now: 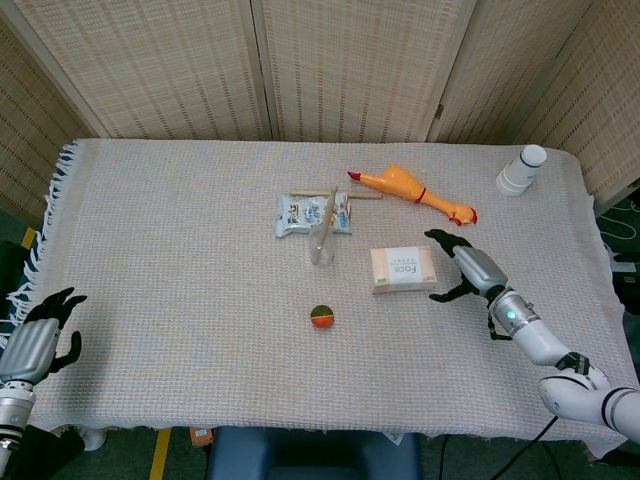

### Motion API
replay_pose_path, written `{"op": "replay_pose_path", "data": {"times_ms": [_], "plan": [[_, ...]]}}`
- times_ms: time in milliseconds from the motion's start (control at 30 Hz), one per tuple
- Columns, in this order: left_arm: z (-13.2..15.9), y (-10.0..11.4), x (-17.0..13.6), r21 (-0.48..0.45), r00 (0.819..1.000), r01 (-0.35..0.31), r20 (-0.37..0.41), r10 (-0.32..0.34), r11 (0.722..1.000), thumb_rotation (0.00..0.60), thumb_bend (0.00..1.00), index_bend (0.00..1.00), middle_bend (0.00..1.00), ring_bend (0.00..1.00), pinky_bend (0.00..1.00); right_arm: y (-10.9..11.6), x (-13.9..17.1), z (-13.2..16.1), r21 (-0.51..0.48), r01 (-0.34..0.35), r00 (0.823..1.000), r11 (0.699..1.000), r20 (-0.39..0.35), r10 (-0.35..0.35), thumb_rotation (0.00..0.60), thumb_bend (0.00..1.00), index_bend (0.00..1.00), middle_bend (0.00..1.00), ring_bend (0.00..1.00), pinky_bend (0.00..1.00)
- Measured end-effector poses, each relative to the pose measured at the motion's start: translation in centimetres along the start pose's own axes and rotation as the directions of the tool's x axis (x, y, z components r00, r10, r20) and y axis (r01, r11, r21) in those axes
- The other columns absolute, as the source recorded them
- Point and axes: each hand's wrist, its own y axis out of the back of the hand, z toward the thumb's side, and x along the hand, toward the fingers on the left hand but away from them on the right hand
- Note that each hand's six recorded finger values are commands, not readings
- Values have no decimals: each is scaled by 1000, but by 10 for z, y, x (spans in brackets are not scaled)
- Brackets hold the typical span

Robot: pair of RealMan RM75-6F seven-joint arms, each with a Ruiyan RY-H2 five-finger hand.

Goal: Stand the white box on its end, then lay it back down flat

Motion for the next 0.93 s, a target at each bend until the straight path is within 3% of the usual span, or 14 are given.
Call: {"op": "replay_pose_path", "data": {"times_ms": [133,233,300,400,500,567,667,800,933], "plan": [[2,-3,1,-2,1000,9,8,-9,1000,600,616,145,0,0,112,5,39,25,10,87,993,996,-85,-85,600,86,37,0,0,0],[3,-5,1,1,1000,12,14,-12,1000,600,616,145,0,0,111,18,74,26,65,243,964,968,-128,-234,600,86,88,0,0,0],[4,-6,2,0,1000,12,18,-12,1000,600,616,145,0,0,111,27,106,16,140,366,928,920,-129,-349,600,86,105,0,0,0],[6,-7,3,3,1000,6,25,-6,1000,600,615,146,0,0,111,32,163,-14,275,486,871,830,-75,-486,600,86,120,0,0,0],[7,-9,4,4,999,-3,32,3,1000,600,615,145,0,0,111,30,216,-49,397,512,828,762,10,-561,600,85,143,0,0,0],[8,-10,5,9,999,-12,38,11,1000,600,616,145,0,0,111,31,235,-67,447,502,812,740,50,-581,600,85,144,0,0,0],[10,-10,7,17,998,-36,48,36,999,600,616,146,0,0,111,36,253,-91,473,486,798,735,104,-594,600,86,151,0,0,0],[11,-8,10,31,994,-88,64,86,996,600,616,145,0,0,111,40,265,-117,447,478,783,756,173,-597,600,88,155,0,0,0],[13,-3,10,34,986,-153,76,150,988,600,616,149,0,0,111,41,269,-132,405,472,782,783,216,-584,600,89,145,0,0,0]]}}
